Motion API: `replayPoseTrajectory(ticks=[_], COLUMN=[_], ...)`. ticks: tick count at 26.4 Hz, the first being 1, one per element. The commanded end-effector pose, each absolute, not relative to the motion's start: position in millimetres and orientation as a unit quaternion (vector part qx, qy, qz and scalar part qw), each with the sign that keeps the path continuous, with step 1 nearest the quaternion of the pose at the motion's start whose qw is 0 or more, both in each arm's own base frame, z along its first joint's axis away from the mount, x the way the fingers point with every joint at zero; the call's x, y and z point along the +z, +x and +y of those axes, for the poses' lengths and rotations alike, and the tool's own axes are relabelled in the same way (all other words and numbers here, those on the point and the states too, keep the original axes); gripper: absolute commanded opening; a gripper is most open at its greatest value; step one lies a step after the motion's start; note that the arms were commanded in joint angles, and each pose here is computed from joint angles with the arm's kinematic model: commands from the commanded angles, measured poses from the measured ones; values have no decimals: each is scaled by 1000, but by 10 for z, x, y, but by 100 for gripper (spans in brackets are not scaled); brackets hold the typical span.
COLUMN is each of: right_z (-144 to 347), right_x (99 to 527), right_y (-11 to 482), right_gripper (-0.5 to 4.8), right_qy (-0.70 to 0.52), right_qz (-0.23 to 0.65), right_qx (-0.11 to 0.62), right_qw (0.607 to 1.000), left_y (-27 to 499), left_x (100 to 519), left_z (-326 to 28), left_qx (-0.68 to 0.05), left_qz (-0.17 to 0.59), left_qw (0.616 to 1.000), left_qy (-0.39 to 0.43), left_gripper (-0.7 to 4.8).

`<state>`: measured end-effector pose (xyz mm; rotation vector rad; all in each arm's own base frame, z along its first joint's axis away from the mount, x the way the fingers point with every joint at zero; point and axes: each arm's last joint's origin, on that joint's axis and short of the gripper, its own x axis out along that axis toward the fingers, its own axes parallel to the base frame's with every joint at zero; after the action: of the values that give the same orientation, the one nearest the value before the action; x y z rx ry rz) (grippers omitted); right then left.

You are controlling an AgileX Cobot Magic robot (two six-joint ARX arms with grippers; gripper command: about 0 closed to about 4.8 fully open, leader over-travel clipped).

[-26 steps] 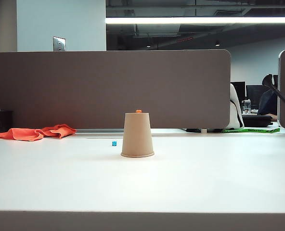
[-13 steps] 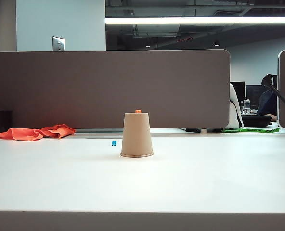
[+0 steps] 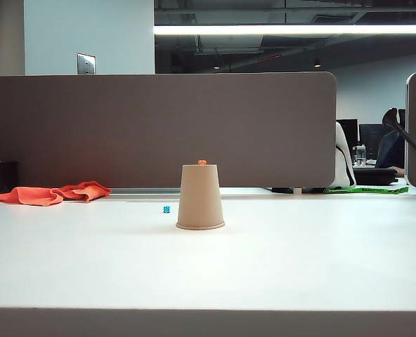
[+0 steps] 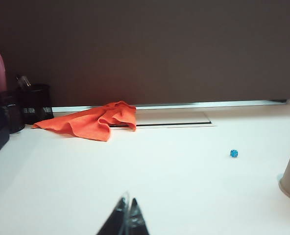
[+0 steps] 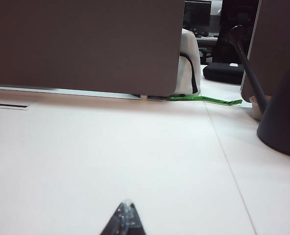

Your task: Throw the dice onto the paper cup, compare its value with the values of the other dice on the table, place the die with the higher value on the paper cup, and take no action if both dice have the same value.

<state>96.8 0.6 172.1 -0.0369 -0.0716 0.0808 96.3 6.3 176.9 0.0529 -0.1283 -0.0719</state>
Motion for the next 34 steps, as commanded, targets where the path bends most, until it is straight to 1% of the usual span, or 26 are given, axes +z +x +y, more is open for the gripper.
replayPoseTrajectory(ticks=[1, 6, 10, 20, 23, 34], right_z=[1, -3, -3, -7, -6, -6], right_x=[1699, 1698, 1696, 1683, 1683, 1682], right_y=[970, 970, 970, 971, 971, 971], right_gripper=[-5, -5, -5, -5, -5, -5], right_qy=[-19, -19, -18, -18, -18, -14], right_qz=[-26, -26, -25, -18, -18, -18], right_qx=[33, 28, 28, 21, 21, 22], right_qw=[999, 999, 999, 999, 999, 999], left_y=[959, 963, 963, 963, 964, 969], left_x=[1794, 1794, 1794, 1795, 1794, 1751], left_z=[57, 19, -41, -48, -48, -48], left_qx=[-43, -47, -62, -53, -54, -54], left_qz=[-72, -73, -74, -74, -72, -50], left_qw=[996, 996, 995, 996, 996, 997], left_qy=[25, 18, 31, 20, 2, 1], left_gripper=[-5, -6, -6, -5, -5, -5])
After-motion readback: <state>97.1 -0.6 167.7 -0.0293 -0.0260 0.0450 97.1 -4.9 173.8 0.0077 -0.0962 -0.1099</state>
